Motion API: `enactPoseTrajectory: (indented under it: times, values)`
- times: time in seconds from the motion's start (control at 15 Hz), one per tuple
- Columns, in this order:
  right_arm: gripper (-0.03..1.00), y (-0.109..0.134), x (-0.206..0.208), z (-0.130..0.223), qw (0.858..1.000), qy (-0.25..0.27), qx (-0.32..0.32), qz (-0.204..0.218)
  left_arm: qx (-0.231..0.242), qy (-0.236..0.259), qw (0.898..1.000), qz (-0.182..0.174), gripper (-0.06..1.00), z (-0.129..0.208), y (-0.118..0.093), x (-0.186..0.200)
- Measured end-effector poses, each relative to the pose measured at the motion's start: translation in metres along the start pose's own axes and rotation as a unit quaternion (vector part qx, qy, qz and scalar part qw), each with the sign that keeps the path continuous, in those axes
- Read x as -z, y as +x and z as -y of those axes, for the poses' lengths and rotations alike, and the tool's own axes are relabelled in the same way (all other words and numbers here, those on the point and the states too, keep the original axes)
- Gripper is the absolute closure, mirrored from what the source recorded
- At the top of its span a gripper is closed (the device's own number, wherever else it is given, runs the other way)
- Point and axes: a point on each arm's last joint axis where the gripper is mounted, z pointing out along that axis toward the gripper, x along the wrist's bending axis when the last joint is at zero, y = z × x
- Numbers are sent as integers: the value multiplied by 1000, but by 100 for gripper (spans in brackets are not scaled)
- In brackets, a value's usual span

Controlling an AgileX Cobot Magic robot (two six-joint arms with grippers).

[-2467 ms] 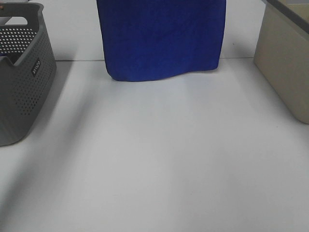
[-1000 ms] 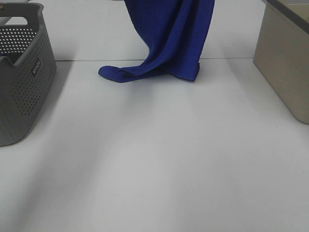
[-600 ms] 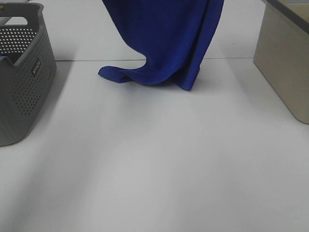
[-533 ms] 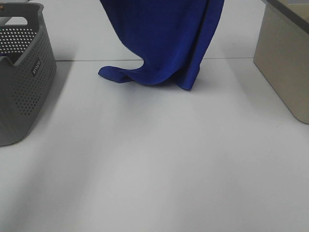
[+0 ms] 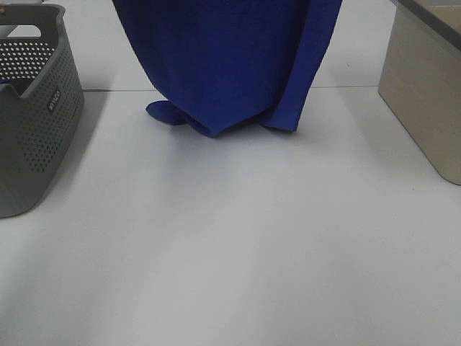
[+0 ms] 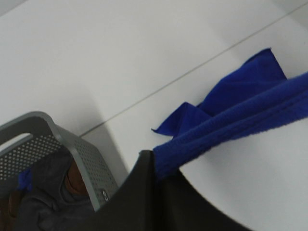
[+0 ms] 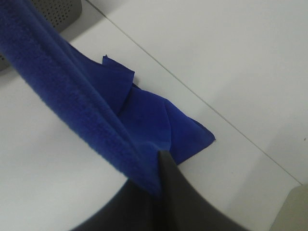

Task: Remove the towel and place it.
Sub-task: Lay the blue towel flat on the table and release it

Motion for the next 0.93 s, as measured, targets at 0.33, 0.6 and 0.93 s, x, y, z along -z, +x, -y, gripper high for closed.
enactPoseTrajectory:
  times: [0.33, 0.6, 0.93]
  values:
    - [95, 44, 13, 17, 998, 26, -12, -51, 33, 20, 999, 21, 94, 47, -1, 62]
    - [95, 72, 30, 52, 995, 65, -37, -72, 64, 65, 993, 74, 94, 97, -15, 78]
    - [95, 95, 45, 99, 987, 105, -78, -88, 106, 105, 979, 137, 94, 150, -35, 87]
